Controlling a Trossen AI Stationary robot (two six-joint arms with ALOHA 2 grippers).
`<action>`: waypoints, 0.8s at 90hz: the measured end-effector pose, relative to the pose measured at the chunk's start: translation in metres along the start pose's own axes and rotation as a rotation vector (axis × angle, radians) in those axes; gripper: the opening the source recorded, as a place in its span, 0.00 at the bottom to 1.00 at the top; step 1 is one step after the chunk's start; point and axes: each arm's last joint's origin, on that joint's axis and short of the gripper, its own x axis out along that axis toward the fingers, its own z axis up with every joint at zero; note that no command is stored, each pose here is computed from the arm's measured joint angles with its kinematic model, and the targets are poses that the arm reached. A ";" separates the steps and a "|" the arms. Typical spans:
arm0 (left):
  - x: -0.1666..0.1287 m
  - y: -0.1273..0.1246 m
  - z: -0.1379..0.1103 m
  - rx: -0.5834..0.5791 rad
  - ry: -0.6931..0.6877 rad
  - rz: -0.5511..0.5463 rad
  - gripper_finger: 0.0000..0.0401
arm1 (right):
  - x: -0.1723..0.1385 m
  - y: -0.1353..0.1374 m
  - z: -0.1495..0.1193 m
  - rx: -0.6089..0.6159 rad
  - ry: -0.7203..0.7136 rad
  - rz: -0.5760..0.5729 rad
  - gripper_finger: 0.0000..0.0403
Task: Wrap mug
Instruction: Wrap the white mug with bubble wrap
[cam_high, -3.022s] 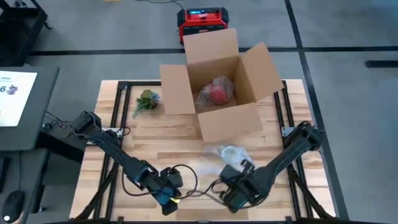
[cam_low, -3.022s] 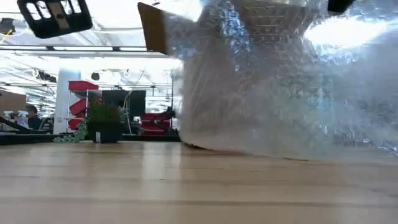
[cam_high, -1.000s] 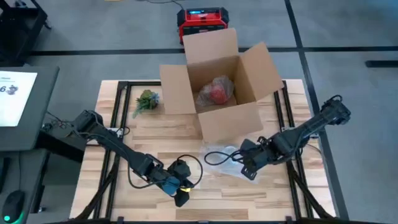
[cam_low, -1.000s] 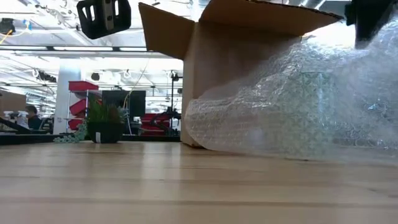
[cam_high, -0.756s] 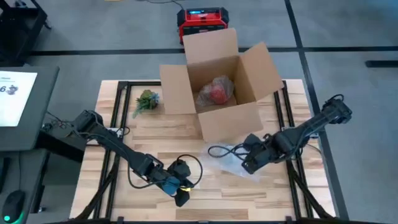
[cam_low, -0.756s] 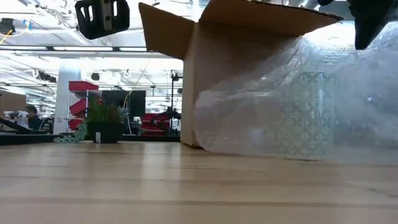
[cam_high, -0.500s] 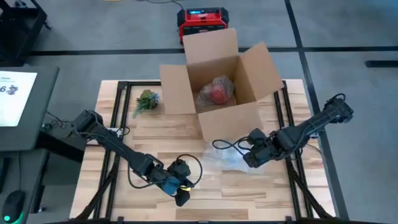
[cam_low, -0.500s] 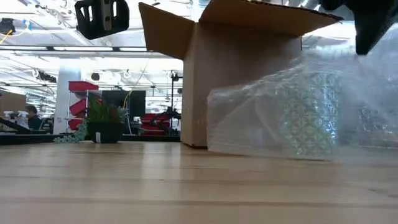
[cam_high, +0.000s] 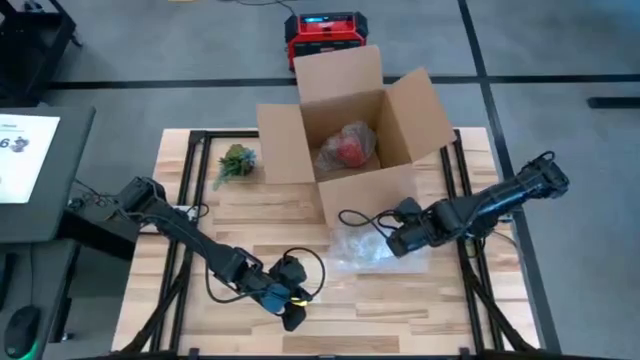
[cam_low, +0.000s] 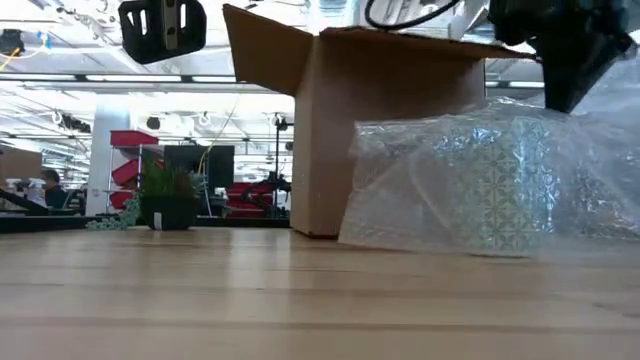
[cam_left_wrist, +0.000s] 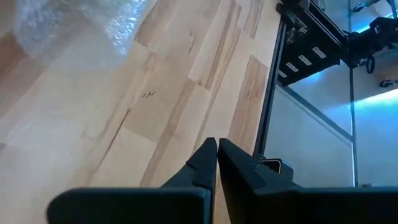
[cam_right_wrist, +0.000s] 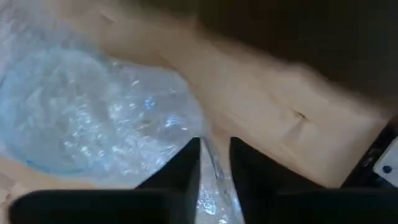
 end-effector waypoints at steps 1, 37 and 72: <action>0.000 0.000 0.000 0.000 0.000 0.000 0.00 | 0.000 -0.001 0.001 0.001 0.000 -0.001 0.24; 0.000 0.000 0.000 -0.030 0.004 -0.002 0.00 | -0.081 -0.015 0.030 -0.160 -0.056 0.152 0.44; -0.001 -0.006 0.000 -0.057 -0.011 -0.056 0.00 | -0.061 0.052 0.010 -0.355 -0.003 0.449 0.18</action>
